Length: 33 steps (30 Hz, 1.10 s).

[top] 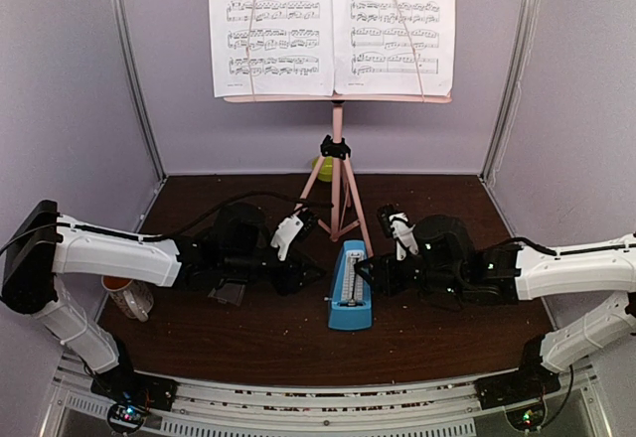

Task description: Set up the instrument practice props

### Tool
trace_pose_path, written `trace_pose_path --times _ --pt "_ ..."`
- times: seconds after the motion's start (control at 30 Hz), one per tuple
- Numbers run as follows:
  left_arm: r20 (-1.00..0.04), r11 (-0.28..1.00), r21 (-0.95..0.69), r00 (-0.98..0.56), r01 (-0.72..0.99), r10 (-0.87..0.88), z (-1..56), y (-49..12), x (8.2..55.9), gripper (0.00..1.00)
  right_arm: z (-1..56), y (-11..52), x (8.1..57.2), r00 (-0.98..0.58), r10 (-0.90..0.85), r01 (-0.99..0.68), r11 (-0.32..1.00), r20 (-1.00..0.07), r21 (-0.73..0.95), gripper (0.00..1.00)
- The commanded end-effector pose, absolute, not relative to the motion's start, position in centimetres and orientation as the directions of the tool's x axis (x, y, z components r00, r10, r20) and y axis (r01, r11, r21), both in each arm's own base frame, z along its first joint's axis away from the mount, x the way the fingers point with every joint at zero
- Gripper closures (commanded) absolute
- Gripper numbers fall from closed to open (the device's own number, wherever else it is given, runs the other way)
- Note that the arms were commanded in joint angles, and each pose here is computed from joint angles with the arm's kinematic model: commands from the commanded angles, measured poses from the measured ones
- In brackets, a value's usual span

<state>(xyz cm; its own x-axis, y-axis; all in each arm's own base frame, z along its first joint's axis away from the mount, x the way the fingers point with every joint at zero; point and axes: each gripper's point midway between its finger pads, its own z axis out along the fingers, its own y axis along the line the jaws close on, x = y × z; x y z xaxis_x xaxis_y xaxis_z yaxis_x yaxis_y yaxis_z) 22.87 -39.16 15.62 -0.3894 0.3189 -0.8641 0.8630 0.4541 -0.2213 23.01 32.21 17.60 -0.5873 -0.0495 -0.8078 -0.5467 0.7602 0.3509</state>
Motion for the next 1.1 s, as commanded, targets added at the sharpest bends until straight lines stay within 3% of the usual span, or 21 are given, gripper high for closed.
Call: trace_pose_path --times 0.0,0.23,0.63,0.93,1.07 --pt "-0.878 0.438 -0.204 -0.361 0.875 0.313 16.5 -39.7 23.2 0.62 18.3 31.2 23.5 -0.570 -0.008 -0.514 0.783 -0.822 0.349 0.55" --pt "-0.876 0.437 -0.208 -0.365 0.875 0.315 16.4 -39.7 23.1 0.62 17.5 30.5 23.0 -0.581 -0.007 -0.507 0.786 -0.814 0.355 0.62" --pt "-0.875 0.436 -0.208 -0.366 0.875 0.317 16.2 -39.7 23.1 0.62 17.7 30.7 22.2 -0.583 -0.011 -0.527 0.766 -0.812 0.368 0.62" --pt "-0.877 0.438 -0.208 -0.365 0.874 0.312 16.3 -39.6 23.1 0.62 18.1 31.2 22.0 -0.583 -0.015 -0.525 0.770 -0.813 0.362 0.35" --pt "-0.878 0.439 -0.206 -0.363 0.874 0.312 16.3 -39.7 23.2 0.62 18.4 31.3 22.1 -0.580 -0.007 -0.511 0.782 -0.815 0.357 0.30"
